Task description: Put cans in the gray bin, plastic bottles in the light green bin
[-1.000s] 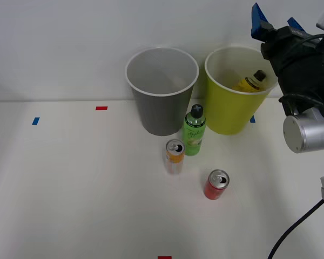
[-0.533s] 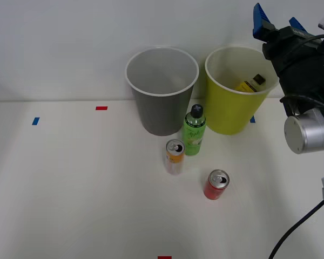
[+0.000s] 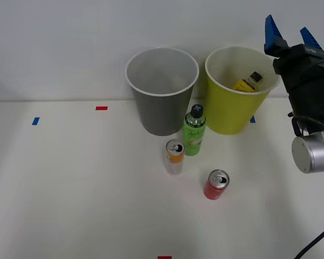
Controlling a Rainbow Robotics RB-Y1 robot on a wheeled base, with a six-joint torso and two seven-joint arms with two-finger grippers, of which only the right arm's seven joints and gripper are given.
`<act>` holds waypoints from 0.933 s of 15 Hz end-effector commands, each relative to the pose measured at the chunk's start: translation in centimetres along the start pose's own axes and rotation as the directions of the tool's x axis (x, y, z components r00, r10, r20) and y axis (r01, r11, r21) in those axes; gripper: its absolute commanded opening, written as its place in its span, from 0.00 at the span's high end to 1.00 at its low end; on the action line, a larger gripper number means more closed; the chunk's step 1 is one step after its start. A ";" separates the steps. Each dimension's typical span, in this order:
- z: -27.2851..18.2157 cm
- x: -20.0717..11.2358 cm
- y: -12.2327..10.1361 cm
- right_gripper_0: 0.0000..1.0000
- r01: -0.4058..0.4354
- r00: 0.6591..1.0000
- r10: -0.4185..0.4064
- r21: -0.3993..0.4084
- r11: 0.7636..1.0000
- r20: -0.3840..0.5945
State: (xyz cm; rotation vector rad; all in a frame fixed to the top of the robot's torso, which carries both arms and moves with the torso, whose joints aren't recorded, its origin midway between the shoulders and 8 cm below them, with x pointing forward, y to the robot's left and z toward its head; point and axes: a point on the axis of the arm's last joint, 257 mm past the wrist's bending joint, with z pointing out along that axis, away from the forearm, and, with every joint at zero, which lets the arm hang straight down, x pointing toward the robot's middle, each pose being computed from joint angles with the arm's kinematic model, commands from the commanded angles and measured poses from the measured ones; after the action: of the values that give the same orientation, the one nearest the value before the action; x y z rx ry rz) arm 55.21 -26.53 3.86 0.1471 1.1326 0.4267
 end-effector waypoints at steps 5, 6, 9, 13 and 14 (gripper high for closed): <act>-8.2 2.1 -3.4 0.00 0.049 0.999 -0.049 0.027 0.998 -0.020; -10.0 2.4 -3.8 0.00 0.065 0.997 -0.063 0.037 0.997 -0.037; -14.6 3.8 -4.7 0.00 0.103 0.994 -0.100 0.041 0.994 -0.054; -20.2 4.7 -3.9 0.00 0.119 0.992 -0.119 0.011 0.993 -0.046; -21.5 4.8 -3.7 0.00 0.122 0.992 -0.122 0.006 0.993 -0.045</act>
State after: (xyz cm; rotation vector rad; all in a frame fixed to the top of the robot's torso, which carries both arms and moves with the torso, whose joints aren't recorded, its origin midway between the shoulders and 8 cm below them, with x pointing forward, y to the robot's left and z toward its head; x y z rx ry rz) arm 39.76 -30.40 -9.80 0.0841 1.1797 0.3168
